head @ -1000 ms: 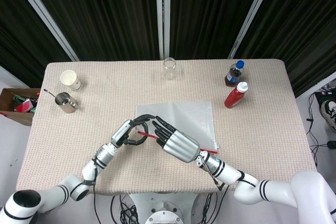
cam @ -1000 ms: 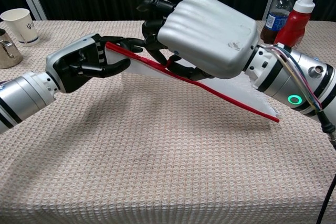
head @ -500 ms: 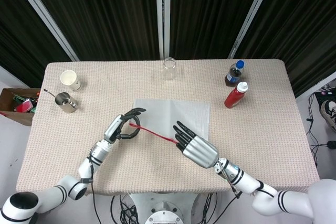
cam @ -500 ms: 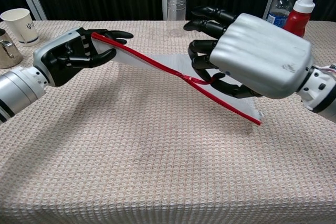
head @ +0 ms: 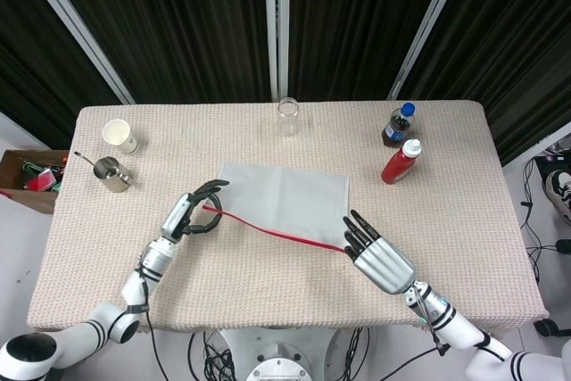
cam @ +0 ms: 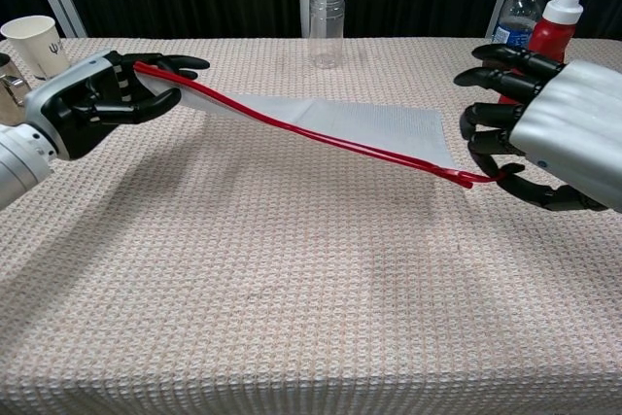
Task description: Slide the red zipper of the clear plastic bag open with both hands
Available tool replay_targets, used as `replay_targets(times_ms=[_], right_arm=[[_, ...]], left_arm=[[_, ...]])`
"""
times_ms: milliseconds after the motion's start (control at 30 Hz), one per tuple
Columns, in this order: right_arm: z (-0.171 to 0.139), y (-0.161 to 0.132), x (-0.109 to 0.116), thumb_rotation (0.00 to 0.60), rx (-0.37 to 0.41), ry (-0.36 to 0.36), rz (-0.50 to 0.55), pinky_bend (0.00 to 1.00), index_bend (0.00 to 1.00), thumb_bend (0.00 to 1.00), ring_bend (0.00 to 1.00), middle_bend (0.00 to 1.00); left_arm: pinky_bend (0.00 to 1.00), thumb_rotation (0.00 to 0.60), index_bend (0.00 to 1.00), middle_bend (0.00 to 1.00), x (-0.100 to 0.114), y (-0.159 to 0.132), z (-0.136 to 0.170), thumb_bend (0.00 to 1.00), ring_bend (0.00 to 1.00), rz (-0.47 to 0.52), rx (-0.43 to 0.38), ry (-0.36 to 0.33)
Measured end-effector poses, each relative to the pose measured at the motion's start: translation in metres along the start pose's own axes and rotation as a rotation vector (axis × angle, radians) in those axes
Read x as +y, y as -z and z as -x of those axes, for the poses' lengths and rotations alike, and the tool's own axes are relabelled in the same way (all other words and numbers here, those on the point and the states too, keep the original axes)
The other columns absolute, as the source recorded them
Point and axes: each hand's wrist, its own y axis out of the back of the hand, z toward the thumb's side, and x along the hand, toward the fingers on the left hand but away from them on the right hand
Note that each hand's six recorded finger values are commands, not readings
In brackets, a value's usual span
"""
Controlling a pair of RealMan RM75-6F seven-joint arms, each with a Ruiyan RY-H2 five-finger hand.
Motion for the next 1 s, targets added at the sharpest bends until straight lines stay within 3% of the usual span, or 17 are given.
replay_targets(times_ms=[167, 233, 300, 400, 467, 567, 733, 867, 1000], right_arm=[[-0.014, 0.013, -0.005, 0.6, -0.049, -0.02, 0.009, 0.0, 1.0, 0.59, 0.09, 0.33], [-0.015, 0.015, -0.005, 0.6, -0.054, -0.021, 0.017, 0.0, 0.94, 0.54, 0.07, 0.3], [-0.015, 0.015, -0.007, 0.6, -0.057, -0.037, 0.025, 0.0, 0.72, 0.4, 0.03, 0.22], [-0.016, 0.015, -0.011, 0.6, -0.071, -0.082, 0.029, 0.0, 0.18, 0.16, 0.0, 0.07], [-0.015, 0.013, -0.011, 0.6, -0.082, -0.11, 0.039, 0.0, 0.01, 0.07, 0.0, 0.04], [-0.012, 0.013, -0.007, 0.6, -0.102, -0.136, 0.067, 0.0, 0.0, 0.03, 0.0, 0.01], [-0.009, 0.027, 0.006, 0.6, -0.162, -0.112, 0.113, 0.02, 0.0, 0.04, 0.0, 0.03], [-0.018, 0.045, 0.015, 0.6, -0.238, -0.106, 0.184, 0.07, 0.0, 0.15, 0.0, 0.08], [-0.032, 0.062, 0.018, 0.6, -0.309, -0.13, 0.283, 0.06, 0.0, 0.18, 0.0, 0.06]], left_arm=[[0.15, 0.6, 0.64, 0.2, 0.0, 0.003, 0.005, 0.46, 0.11, -0.005, 0.008, -0.004], [0.15, 0.6, 0.64, 0.2, -0.001, 0.003, 0.005, 0.46, 0.11, -0.012, 0.007, -0.003], [0.15, 0.6, 0.62, 0.19, -0.002, 0.003, 0.006, 0.46, 0.11, -0.035, 0.007, 0.001], [0.15, 0.6, 0.48, 0.16, -0.004, 0.004, 0.007, 0.41, 0.11, -0.11, 0.009, 0.013], [0.15, 0.6, 0.35, 0.12, -0.004, 0.006, 0.009, 0.3, 0.11, -0.199, 0.015, 0.024], [0.15, 0.6, 0.24, 0.06, -0.002, 0.006, 0.012, 0.21, 0.11, -0.362, 0.022, 0.029], [0.15, 0.6, 0.22, 0.07, 0.009, 0.0, 0.021, 0.19, 0.11, -0.656, 0.034, 0.002], [0.15, 0.6, 0.22, 0.08, 0.035, -0.015, 0.038, 0.19, 0.11, -0.908, 0.068, -0.055], [0.15, 0.6, 0.22, 0.09, 0.074, -0.034, 0.065, 0.19, 0.11, -1.137, 0.13, -0.14]])
